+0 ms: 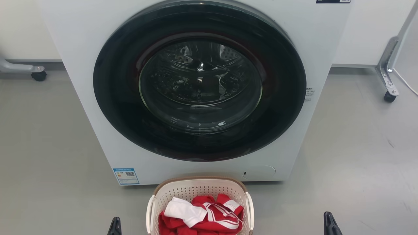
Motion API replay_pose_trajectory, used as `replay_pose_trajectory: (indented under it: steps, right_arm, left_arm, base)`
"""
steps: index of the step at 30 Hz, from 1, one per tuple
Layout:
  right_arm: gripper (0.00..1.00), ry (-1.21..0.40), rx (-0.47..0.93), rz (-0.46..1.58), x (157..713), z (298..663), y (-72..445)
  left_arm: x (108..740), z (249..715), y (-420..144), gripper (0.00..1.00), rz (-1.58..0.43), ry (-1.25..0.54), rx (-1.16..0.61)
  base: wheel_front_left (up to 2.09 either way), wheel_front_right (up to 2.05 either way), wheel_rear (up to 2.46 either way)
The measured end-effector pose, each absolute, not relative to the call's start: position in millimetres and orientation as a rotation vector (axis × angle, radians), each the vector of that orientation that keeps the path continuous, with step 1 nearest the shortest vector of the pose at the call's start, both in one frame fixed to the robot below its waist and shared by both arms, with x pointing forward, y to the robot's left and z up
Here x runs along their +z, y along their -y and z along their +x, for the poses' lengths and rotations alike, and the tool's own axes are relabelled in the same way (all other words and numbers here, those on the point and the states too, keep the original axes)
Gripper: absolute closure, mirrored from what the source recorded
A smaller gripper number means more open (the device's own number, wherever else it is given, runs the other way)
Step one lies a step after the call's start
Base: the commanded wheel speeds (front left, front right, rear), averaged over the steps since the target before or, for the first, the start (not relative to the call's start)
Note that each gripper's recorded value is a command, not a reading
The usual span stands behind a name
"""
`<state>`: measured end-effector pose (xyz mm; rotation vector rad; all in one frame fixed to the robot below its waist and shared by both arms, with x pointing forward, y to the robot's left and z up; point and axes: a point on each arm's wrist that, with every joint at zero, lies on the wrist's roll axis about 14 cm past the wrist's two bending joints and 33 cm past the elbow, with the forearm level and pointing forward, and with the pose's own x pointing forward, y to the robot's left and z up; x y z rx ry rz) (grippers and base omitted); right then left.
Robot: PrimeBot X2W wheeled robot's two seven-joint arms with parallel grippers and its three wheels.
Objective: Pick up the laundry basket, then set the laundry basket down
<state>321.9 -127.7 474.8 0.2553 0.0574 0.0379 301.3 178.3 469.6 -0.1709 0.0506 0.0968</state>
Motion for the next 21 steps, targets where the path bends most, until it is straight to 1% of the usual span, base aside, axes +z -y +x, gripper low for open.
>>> replay_pose_trajectory:
  steps: [10, 21]
  right_arm:
    - [1.0, -0.109, -0.009, 0.393, 466, 325, 140]
    - [1.0, -0.153, -0.045, 0.529, 459, 330, 150]
  left_arm:
    - [457, 303, -185, 1.0, -0.314, -0.115, 0.13]
    - [452, 310, -189, 1.0, -0.469, -0.143, 0.15]
  base:
    - [0.0, 0.0, 0.0]
    - [0.0, 0.0, 0.0]
